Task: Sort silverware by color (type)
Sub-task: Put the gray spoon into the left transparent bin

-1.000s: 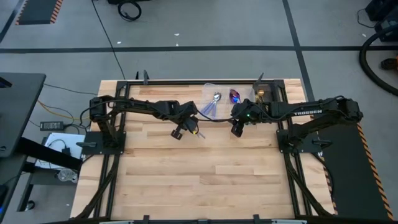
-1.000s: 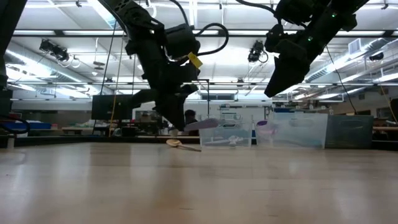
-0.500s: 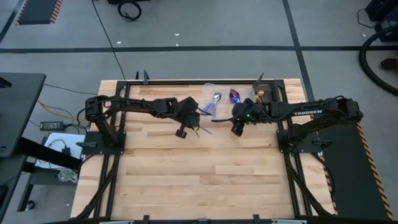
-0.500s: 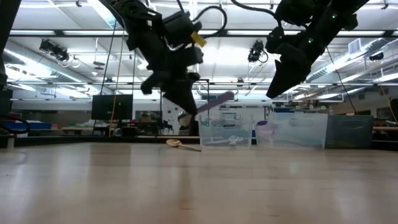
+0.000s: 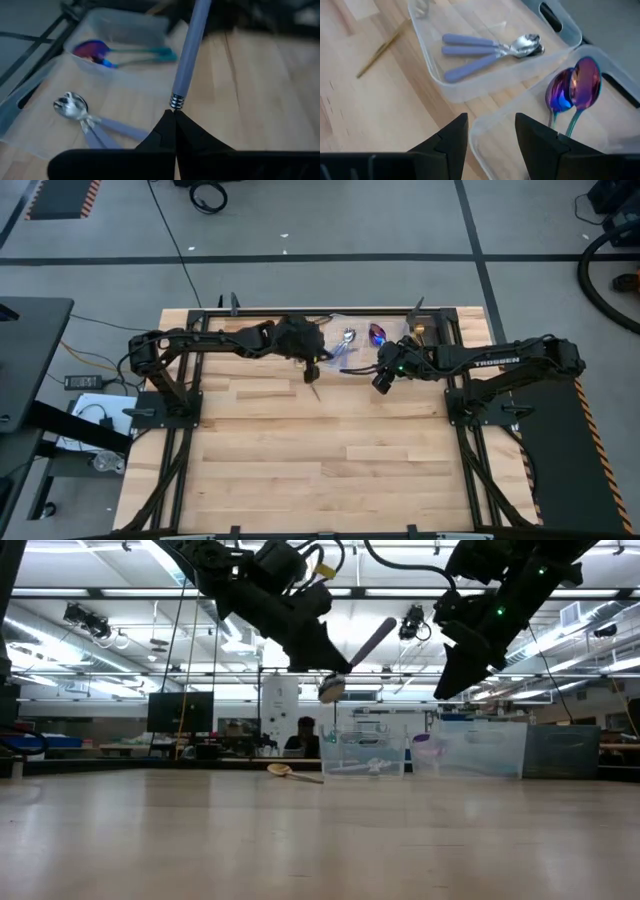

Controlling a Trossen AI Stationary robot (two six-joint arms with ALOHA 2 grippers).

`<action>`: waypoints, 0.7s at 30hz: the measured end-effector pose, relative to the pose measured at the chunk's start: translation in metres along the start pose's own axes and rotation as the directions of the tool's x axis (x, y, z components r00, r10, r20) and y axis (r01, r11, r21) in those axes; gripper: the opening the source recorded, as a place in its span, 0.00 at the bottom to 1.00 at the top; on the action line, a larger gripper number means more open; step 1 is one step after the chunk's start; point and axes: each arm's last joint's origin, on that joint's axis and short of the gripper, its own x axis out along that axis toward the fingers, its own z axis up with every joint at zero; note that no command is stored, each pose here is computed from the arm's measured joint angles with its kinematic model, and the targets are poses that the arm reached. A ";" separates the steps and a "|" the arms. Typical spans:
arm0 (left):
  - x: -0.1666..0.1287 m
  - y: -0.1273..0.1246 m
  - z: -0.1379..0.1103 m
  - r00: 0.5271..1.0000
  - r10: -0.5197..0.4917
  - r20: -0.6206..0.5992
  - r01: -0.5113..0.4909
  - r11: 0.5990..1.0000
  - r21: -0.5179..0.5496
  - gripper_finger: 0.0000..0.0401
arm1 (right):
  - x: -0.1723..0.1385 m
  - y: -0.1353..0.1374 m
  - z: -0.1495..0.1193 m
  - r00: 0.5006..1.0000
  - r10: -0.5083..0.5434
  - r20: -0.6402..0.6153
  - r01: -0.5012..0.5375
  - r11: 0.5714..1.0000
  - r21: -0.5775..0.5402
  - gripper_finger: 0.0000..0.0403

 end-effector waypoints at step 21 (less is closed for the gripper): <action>0.043 0.023 -0.020 0.980 0.179 0.086 -0.121 0.883 -0.454 0.01 | -0.005 0.015 -0.010 1.000 0.018 0.010 -0.017 1.000 -0.007 0.43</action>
